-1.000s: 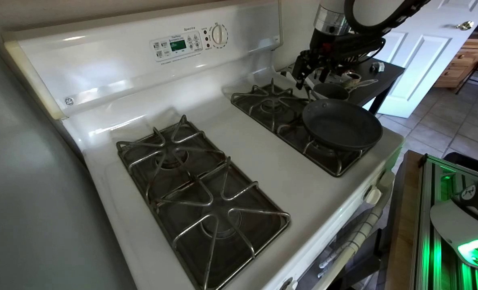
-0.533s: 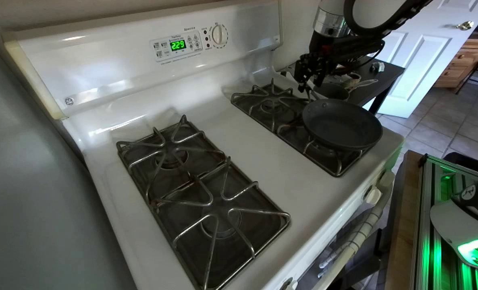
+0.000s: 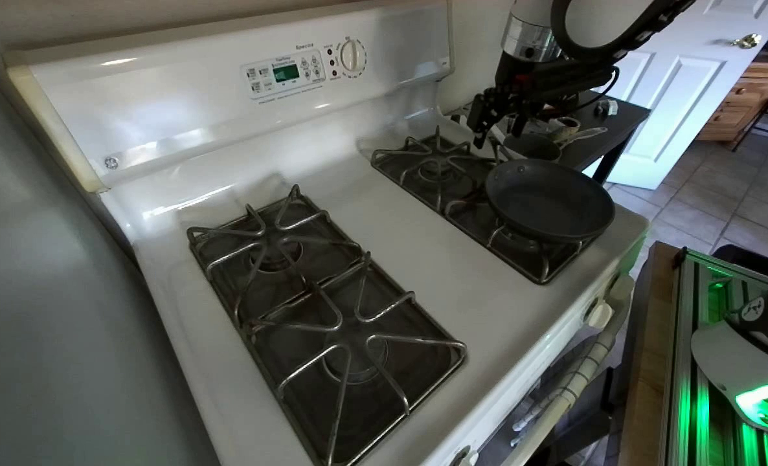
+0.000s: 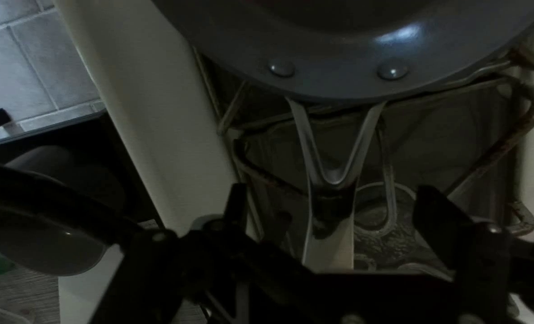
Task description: Move the pan backwards.
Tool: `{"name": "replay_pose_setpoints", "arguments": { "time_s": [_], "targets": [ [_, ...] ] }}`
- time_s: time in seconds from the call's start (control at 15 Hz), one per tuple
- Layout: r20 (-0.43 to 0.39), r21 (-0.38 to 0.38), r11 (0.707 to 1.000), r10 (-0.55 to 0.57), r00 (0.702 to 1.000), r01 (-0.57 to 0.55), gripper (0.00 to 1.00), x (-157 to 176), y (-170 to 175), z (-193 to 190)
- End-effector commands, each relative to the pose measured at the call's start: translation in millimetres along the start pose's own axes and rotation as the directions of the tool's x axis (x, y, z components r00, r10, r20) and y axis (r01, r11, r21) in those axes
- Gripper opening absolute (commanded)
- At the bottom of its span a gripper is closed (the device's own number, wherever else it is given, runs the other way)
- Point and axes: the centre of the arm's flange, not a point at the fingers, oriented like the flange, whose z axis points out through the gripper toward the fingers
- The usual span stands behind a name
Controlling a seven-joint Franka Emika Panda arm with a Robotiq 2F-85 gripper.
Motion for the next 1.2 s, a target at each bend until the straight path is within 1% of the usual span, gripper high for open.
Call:
{"name": "replay_pose_setpoints", "arguments": {
  "time_s": [0.0, 0.07, 0.13, 0.2, 0.4, 0.73, 0.8, 1.13],
  "targets": [
    [0.002, -0.009, 1.000, 0.015, 1.000, -0.015, 1.00, -3, -4, 10],
    [0.003, -0.010, 1.000, 0.015, 1.000, -0.015, 0.93, -3, -5, 11],
    [0.005, -0.010, 1.000, 0.018, 1.000, -0.018, 0.75, -3, -6, 12],
    [0.006, -0.010, 1.000, 0.020, 1.000, -0.020, 0.65, -3, -7, 13],
    [0.010, -0.012, 1.000, 0.027, 1.000, -0.026, 0.39, -3, -9, 16],
    [0.004, -0.010, 0.999, 0.038, 0.999, -0.038, 0.01, -1, -9, 16],
    [-0.001, -0.009, 0.999, 0.040, 0.999, -0.040, 0.05, 0, -9, 14],
    [-0.002, -0.019, 0.998, 0.059, 0.998, -0.059, 0.05, 8, -11, 15]
  ]
}}
